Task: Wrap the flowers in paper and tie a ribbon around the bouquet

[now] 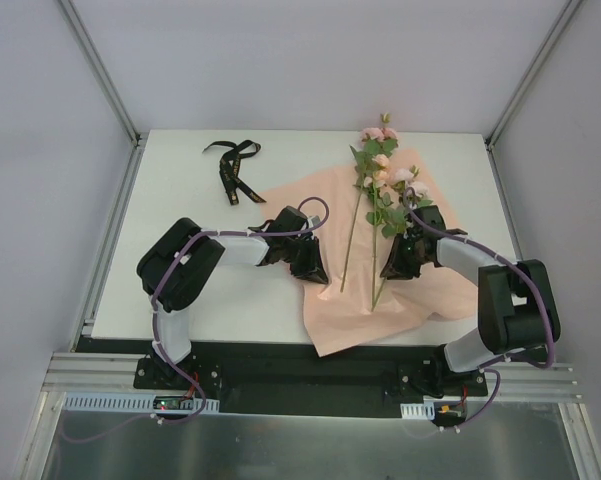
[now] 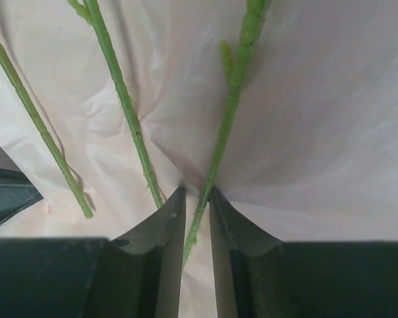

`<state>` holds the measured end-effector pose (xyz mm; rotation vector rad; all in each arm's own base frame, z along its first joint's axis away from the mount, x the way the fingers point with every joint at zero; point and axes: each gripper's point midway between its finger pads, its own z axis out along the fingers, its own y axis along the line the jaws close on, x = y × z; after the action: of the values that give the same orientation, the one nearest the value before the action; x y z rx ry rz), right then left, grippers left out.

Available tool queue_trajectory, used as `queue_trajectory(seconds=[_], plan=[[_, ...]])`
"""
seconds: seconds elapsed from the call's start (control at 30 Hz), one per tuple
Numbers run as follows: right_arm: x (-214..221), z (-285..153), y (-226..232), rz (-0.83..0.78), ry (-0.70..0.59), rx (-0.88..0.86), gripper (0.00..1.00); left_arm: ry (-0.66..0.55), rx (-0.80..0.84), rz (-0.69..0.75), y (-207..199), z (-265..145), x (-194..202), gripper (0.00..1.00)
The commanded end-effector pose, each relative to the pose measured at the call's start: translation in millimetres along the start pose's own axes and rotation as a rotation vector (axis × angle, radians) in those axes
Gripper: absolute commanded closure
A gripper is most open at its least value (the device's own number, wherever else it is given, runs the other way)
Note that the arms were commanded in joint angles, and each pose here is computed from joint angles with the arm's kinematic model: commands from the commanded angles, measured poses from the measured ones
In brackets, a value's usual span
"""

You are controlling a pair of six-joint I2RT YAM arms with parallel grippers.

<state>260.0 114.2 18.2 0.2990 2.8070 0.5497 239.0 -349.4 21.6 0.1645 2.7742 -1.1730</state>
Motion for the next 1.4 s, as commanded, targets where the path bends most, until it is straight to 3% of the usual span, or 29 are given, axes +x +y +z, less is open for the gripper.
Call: queue_trajectory(seconds=[0.0,0.17,0.23,0.43,0.63,0.8,1.13,1.37], plan=[[-9,1,25,-0.008,-0.017,-0.048,0.77,0.021,0.007,-0.006,1,5,6,0.92],[-11,-4,25,-0.030,-0.030,-0.030,0.75,0.015,0.014,0.006,-2,0,7,0.91],[-13,-6,22,-0.038,-0.037,-0.010,0.66,0.013,0.025,0.014,-6,-3,7,0.88],[-13,-20,12,-0.067,-0.067,0.030,0.54,-0.035,0.065,0.079,-28,-28,4,0.75],[-14,-25,17,-0.090,-0.078,-0.001,0.49,-0.063,0.115,0.125,-53,-44,0,0.81],[-11,-16,21,-0.081,-0.052,-0.028,0.51,-0.022,0.099,0.114,-49,-26,4,0.88],[-1,-6,32,-0.114,-0.034,-0.061,0.70,0.020,-0.007,0.060,-8,7,10,0.97],[-1,3,38,-0.142,-0.022,-0.054,0.71,0.020,-0.023,0.048,-1,7,13,0.98]])
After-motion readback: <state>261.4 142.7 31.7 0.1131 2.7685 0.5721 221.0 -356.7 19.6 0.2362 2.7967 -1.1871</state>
